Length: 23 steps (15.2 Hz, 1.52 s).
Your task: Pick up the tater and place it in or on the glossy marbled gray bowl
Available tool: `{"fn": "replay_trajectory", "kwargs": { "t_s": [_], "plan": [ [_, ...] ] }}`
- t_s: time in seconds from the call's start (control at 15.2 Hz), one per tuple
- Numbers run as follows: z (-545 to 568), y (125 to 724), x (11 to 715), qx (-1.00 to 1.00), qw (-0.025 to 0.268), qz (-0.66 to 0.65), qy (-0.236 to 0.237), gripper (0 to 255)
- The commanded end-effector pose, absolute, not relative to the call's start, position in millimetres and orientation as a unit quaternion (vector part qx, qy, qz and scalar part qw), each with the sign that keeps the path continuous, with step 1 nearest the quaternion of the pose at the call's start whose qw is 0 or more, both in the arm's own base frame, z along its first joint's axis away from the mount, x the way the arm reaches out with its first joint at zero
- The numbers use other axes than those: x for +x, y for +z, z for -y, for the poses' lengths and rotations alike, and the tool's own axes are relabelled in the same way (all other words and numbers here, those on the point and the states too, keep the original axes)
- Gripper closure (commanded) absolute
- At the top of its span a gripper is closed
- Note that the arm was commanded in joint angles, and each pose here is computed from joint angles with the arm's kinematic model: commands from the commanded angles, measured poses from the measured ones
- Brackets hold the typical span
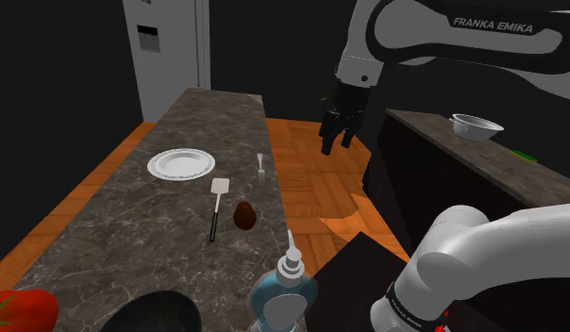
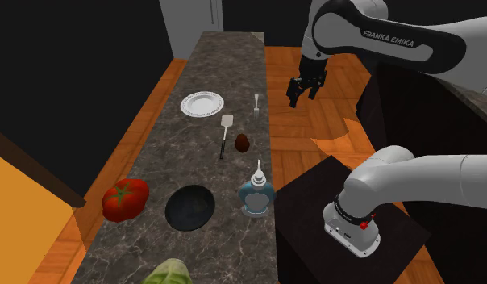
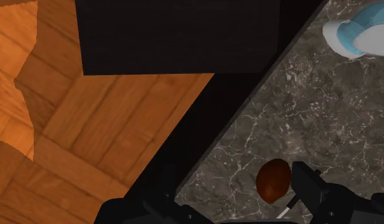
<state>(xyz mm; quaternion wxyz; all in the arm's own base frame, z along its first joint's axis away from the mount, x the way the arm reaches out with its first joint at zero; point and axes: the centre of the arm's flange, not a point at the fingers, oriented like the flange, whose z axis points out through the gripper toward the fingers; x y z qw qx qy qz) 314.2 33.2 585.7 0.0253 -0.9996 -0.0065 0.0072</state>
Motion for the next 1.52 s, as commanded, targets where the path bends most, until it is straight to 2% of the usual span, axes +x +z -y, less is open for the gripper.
{"fn": "replay_trajectory", "kwargs": {
  "t_s": [0.0, 1.45],
  "plan": [
    [-33, 586, 314, -1.000, 0.025, 0.007, 0.007, 0],
    [-164, 373, 467, -0.994, 0.047, -0.085, 0.047, 0]
  ]
}}
